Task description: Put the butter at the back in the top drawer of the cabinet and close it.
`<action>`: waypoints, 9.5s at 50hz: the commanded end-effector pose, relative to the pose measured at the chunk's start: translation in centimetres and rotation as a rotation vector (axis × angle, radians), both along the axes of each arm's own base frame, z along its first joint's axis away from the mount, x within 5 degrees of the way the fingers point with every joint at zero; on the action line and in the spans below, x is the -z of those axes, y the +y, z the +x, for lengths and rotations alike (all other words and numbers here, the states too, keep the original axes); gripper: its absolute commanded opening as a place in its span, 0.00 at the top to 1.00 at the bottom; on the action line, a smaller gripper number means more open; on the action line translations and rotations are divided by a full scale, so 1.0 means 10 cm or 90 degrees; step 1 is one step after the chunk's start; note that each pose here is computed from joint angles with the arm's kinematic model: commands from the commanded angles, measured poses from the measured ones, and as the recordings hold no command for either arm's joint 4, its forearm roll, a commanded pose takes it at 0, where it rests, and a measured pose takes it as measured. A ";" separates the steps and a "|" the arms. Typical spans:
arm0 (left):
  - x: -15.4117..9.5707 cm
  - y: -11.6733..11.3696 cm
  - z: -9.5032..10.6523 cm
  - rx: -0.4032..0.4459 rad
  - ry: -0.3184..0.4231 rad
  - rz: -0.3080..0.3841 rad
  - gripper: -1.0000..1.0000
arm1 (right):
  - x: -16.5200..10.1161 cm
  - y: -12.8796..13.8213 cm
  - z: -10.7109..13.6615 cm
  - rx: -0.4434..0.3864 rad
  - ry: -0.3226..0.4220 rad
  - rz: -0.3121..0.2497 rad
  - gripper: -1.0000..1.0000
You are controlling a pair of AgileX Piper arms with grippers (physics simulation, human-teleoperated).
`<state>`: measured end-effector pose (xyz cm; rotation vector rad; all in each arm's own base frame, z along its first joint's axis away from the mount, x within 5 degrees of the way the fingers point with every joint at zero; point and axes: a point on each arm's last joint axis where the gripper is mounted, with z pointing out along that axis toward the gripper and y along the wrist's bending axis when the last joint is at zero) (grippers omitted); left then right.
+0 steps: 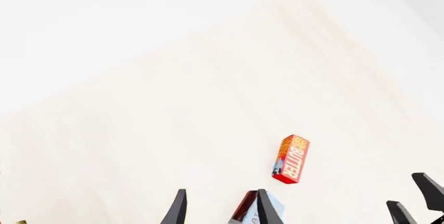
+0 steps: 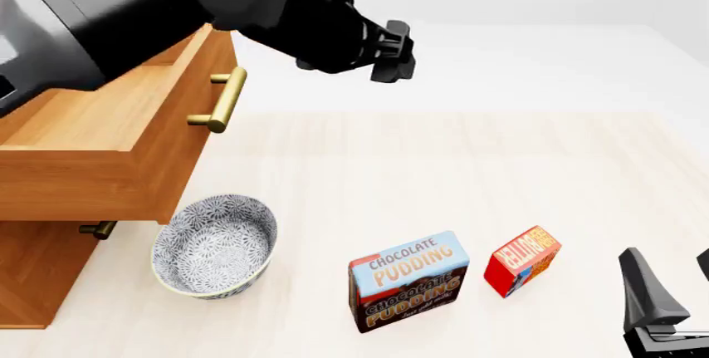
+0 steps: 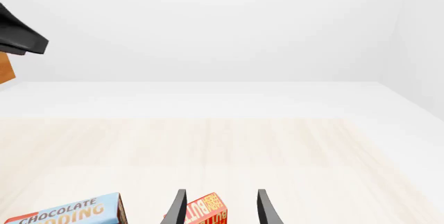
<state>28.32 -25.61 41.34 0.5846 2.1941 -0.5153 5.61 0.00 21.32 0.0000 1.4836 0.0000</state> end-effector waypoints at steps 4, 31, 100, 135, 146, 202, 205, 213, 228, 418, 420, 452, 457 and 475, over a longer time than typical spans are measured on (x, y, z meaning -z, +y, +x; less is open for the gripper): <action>0.41 -0.33 0.07 0.034 0.027 0.032 0.00 | 0.00 0.00 0.00 0.000 0.000 0.000 0.00; 0.81 -0.96 -0.06 0.121 0.051 0.078 0.00 | 0.00 0.00 0.00 0.000 0.000 0.000 0.00; 1.63 -1.94 -0.48 0.222 0.124 0.157 0.00 | 0.00 0.00 0.00 0.000 0.000 0.000 0.00; 1.85 -1.98 -0.29 0.208 0.139 0.179 0.00 | 0.00 0.00 0.00 0.000 0.000 0.000 0.00; 1.92 -2.02 -0.26 0.213 0.140 0.189 0.00 | 0.00 0.00 0.00 0.000 0.000 0.000 0.00; 2.20 -2.14 -0.26 0.225 0.151 0.212 0.00 | 0.00 0.00 0.00 0.000 0.000 0.000 0.00; 2.21 -2.15 -0.26 0.225 0.152 0.212 0.00 | 0.00 0.00 0.00 0.000 0.000 0.000 0.00; 2.24 -2.14 -0.24 0.222 0.153 0.213 0.00 | 0.00 0.00 0.00 0.000 0.000 0.000 0.00; 2.30 -2.15 -0.18 0.217 0.156 0.215 0.00 | 0.00 0.00 0.00 0.000 0.000 0.000 0.00; 0.48 -1.14 -0.37 0.192 0.001 0.066 1.00 | 0.00 0.00 0.00 0.000 0.000 0.000 0.00; 0.45 -1.08 -0.35 0.186 -0.002 0.063 1.00 | 0.00 0.00 0.00 0.000 0.000 0.000 0.00; 0.11 -0.41 -0.28 0.114 -0.022 0.040 1.00 | 0.00 0.00 0.00 0.000 0.000 0.000 0.00; 0.00 -0.28 -0.27 0.100 -0.032 0.034 1.00 | 0.00 0.00 0.00 0.000 0.000 0.000 0.00; -0.30 0.07 -0.21 0.067 -0.060 0.040 1.00 | 0.00 0.00 0.00 0.000 0.000 0.000 0.00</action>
